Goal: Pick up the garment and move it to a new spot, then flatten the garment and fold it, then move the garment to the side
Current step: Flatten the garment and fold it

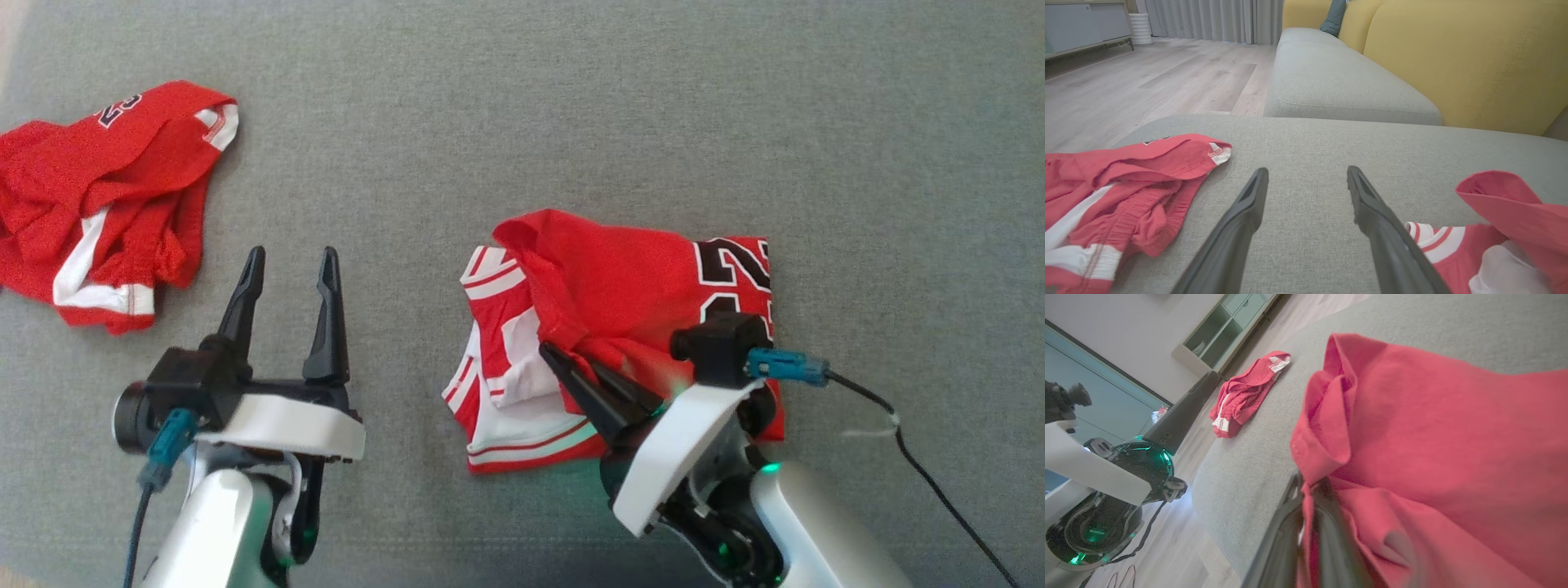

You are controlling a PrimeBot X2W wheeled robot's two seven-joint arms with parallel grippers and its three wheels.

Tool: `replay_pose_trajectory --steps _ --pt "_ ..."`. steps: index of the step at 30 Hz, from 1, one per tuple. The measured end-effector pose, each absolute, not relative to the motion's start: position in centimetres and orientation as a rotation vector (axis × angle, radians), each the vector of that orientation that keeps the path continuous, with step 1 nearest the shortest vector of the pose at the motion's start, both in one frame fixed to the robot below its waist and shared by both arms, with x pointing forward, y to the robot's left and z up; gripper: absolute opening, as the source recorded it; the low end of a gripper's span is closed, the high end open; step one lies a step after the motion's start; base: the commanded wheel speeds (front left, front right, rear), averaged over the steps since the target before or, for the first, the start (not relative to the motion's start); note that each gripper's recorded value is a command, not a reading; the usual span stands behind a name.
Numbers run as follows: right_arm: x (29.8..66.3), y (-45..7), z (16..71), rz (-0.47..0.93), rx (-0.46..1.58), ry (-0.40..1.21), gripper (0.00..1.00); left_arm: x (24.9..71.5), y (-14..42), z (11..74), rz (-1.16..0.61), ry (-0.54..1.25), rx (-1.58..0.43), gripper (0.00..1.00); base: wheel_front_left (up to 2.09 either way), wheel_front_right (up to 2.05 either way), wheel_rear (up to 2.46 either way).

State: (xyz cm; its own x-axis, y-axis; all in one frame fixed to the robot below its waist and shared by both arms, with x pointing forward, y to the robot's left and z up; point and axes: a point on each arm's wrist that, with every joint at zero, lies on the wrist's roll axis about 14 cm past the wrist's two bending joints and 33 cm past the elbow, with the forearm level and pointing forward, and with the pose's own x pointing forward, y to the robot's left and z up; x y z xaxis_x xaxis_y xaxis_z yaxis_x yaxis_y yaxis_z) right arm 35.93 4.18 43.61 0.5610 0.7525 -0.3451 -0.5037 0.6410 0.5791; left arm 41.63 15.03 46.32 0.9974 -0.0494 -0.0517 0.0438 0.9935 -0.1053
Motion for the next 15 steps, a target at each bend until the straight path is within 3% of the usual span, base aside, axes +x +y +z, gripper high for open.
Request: replay_pose_trajectory --steps 5,6,7,8,15 --pt "35.2 5.2 42.3 0.797 0.457 0.666 0.0 41.6 15.2 46.0 -0.039 0.062 -0.104 1.0 0.0 0.0 0.0" --pt "35.1 5.3 42.1 0.8 0.458 0.669 0.06 41.6 15.2 46.0 -0.039 0.063 -0.104 1.0 0.0 0.0 0.0" --pt "35.0 5.4 42.1 0.802 0.464 0.667 0.8 41.6 15.2 46.0 -0.04 0.064 -0.104 1.0 0.0 0.0 0.0" --pt "35.0 5.5 42.2 0.803 0.473 0.663 1.0 41.6 15.2 45.9 -0.039 0.065 -0.104 1.0 0.0 0.0 0.0" --pt "37.6 5.7 46.2 0.803 0.494 0.44 1.0 41.8 14.9 45.7 -0.048 0.069 -0.107 1.0 0.0 0.0 0.0"
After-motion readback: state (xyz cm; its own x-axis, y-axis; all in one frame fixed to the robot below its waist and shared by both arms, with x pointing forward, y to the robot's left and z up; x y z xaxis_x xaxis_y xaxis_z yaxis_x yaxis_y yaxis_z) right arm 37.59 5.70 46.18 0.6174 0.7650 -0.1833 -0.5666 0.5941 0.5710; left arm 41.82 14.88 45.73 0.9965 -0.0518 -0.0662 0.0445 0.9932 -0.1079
